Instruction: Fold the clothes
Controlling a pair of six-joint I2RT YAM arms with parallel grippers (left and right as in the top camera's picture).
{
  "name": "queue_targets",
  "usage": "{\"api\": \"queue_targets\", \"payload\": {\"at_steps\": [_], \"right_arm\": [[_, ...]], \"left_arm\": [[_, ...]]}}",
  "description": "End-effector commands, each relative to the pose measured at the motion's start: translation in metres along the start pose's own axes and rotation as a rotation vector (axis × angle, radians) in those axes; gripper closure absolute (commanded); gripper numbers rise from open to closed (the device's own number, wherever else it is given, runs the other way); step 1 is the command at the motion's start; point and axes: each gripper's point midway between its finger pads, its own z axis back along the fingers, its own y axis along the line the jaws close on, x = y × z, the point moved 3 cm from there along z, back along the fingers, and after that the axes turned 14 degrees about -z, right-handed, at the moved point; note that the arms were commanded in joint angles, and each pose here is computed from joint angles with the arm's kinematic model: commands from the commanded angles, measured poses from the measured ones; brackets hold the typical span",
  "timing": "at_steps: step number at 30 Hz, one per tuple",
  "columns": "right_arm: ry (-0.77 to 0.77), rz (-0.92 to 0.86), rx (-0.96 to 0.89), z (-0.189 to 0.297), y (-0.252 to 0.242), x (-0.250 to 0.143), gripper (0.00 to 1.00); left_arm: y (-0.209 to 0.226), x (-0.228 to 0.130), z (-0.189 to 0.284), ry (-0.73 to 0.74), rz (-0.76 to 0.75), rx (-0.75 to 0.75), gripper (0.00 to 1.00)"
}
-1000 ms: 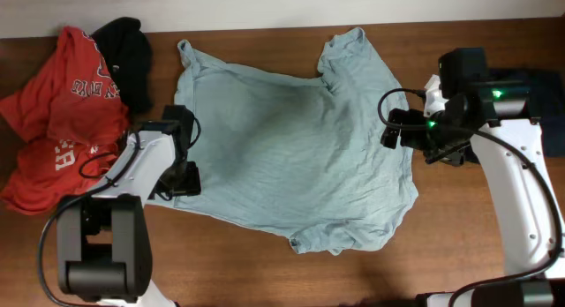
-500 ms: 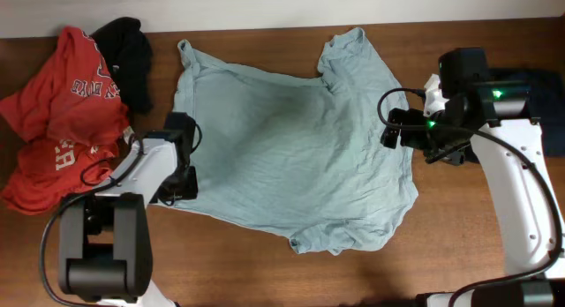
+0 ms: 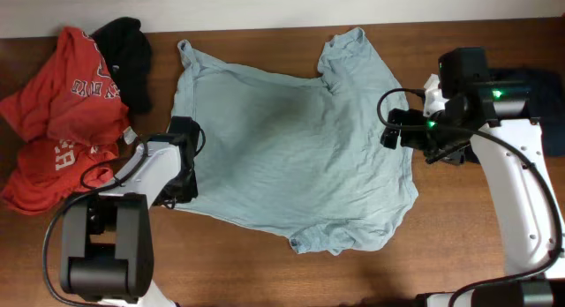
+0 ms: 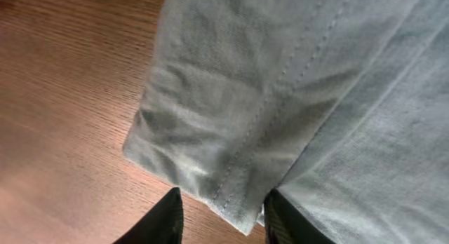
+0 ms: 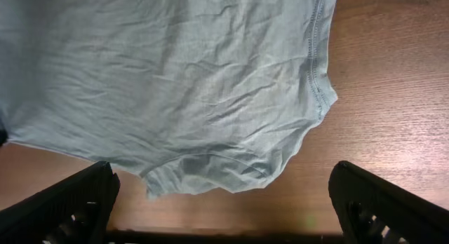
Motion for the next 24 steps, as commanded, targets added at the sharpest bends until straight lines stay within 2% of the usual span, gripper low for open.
{"api": "queue_targets", "payload": {"at_steps": [1, 4, 9, 18, 24], "right_arm": [[0.000, 0.023, 0.015, 0.002, 0.002, -0.003, 0.01], [0.000, 0.026, 0.015, 0.002, 0.002, -0.003, 0.01], [-0.001, 0.026, 0.014, 0.002, 0.002, -0.003, 0.01], [-0.001, 0.028, 0.014, 0.002, 0.002, -0.003, 0.01], [0.002, 0.048, 0.014, 0.001, 0.002, -0.003, 0.01]], "left_arm": [[0.003, -0.001, -0.003, 0.005, 0.019, 0.033, 0.67], [0.005, 0.001, -0.003, -0.002, 0.026, 0.044, 0.68], [0.007, 0.001, -0.003, -0.006, 0.091, 0.055, 0.78], [0.007, 0.010, -0.002, -0.046, 0.108, 0.054, 0.99], [0.016, 0.028, 0.016, -0.090, 0.127, 0.071, 0.99]]}}
